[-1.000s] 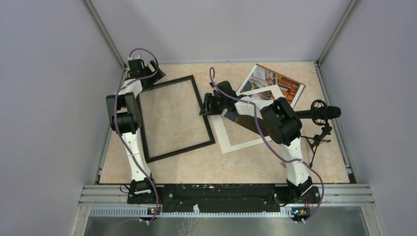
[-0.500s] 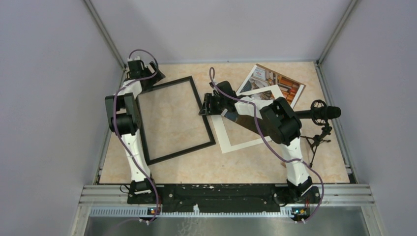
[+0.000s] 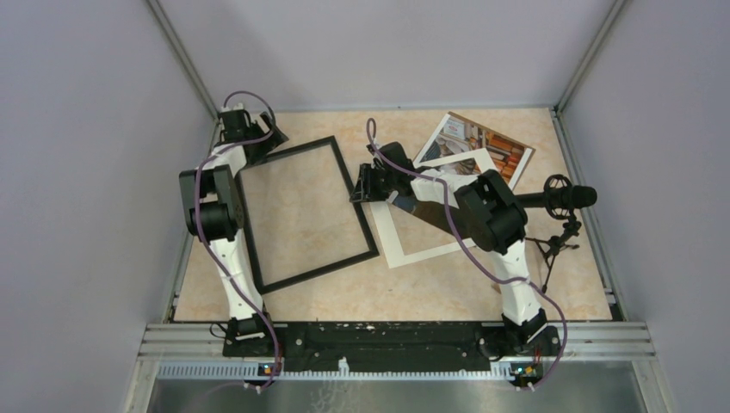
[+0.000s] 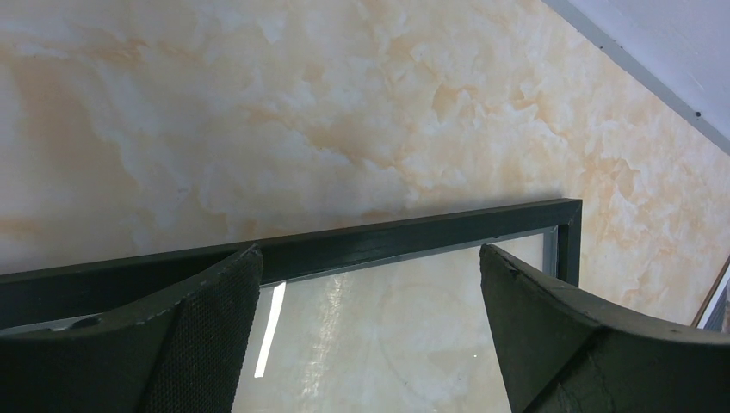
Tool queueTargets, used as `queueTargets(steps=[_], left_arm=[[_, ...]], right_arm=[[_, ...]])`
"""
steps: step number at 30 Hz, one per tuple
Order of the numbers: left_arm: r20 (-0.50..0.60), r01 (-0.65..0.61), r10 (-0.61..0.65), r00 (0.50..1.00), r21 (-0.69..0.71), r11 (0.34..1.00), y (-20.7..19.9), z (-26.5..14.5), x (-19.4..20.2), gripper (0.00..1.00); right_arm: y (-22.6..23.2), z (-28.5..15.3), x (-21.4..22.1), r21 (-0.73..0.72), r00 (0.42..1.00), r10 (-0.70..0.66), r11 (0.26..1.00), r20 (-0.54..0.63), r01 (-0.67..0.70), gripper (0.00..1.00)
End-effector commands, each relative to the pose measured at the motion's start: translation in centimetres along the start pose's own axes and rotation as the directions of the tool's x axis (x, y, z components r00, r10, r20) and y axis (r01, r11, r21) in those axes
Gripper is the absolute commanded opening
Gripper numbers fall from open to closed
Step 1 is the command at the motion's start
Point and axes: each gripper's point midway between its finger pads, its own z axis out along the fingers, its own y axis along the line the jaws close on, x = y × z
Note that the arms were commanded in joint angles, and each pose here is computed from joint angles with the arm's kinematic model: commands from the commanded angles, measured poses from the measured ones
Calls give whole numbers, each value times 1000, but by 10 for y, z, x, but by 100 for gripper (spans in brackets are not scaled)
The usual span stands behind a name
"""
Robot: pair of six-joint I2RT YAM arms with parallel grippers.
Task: Put the photo into the frame
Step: Adjust the photo frame at the center of the board.
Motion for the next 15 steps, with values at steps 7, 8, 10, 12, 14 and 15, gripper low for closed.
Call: queueTargets(steps=[7,8,10,12,14,15], left_arm=[[23,-3,3,1000,25,1000,-10,-25,-20,98],[16,0,0,1000,21,1000,-9,-24,-18,98],[4,7,-7,1000,6,1000,-6,-25,-14,98],[-11,23,-23,1000,-20,1000,1,-28,-9,99],[-21,39,-40,999,-33,999,6,-27,-5,98],[-26,43,-43,999,-31,999,6,-27,-3,98]], right_arm=[[-24,9,5,106,999,8,994,-35,-4,36],[-24,10,5,105,999,8,994,-38,-4,36],[-24,12,6,105,999,7,994,-43,-3,36],[-23,12,6,106,999,7,994,-46,-2,36],[-23,12,6,102,999,7,995,-46,-2,36],[-22,12,6,99,999,6,995,-45,-1,36]])
